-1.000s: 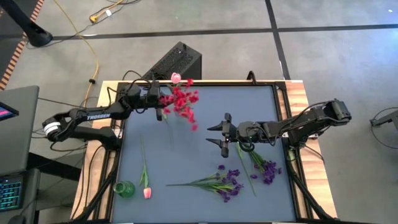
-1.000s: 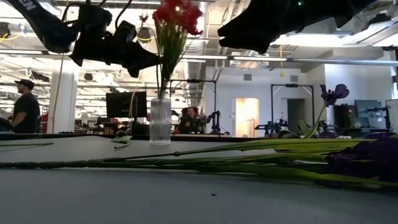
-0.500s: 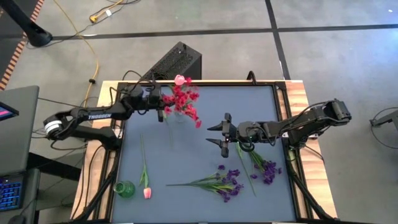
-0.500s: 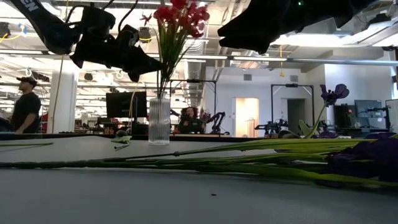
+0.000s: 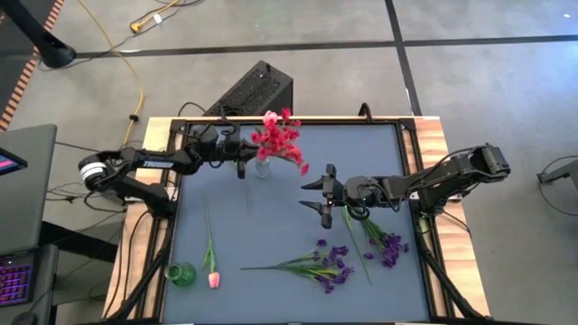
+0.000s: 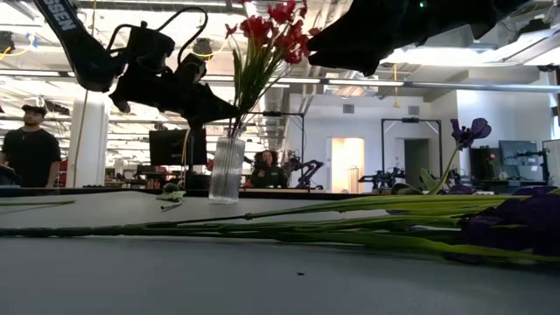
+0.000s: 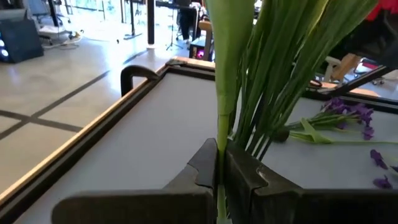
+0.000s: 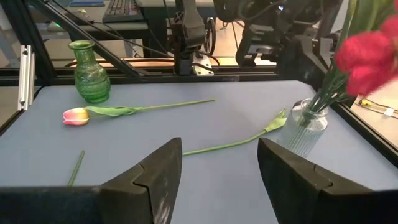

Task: Sort flowers into vase by color
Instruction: Put the top pink tulip into the transparent vase

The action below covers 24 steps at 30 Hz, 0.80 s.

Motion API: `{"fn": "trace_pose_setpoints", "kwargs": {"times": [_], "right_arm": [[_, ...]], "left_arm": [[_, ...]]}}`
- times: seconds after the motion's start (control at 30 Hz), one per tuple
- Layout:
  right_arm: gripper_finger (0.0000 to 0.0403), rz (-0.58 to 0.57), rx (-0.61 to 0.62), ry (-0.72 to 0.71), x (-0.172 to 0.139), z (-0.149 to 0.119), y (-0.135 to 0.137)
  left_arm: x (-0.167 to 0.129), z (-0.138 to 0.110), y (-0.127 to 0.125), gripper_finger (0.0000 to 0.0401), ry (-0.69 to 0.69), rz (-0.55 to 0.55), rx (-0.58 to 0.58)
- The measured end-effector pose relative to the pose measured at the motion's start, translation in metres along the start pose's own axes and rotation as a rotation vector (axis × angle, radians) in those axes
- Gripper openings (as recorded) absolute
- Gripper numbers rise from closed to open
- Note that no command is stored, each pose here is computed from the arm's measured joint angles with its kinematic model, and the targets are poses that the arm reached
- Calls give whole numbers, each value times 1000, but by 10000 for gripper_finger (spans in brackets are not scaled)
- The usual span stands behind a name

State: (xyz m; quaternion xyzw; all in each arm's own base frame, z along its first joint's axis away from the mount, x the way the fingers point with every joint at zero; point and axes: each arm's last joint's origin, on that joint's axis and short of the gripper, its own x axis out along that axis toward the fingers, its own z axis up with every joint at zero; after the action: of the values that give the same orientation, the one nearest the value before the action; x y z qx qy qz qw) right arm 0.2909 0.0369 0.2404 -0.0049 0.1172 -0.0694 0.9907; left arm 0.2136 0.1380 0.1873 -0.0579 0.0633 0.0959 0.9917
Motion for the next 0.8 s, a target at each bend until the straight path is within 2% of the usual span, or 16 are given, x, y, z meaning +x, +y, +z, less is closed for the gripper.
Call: {"fn": "trace_pose_setpoints", "kwargs": {"times": [0.8], "right_arm": [[234,-1,-42,42,0,-4,0]], "left_arm": [[1,-5,1,0,42,-4,-25]]}}
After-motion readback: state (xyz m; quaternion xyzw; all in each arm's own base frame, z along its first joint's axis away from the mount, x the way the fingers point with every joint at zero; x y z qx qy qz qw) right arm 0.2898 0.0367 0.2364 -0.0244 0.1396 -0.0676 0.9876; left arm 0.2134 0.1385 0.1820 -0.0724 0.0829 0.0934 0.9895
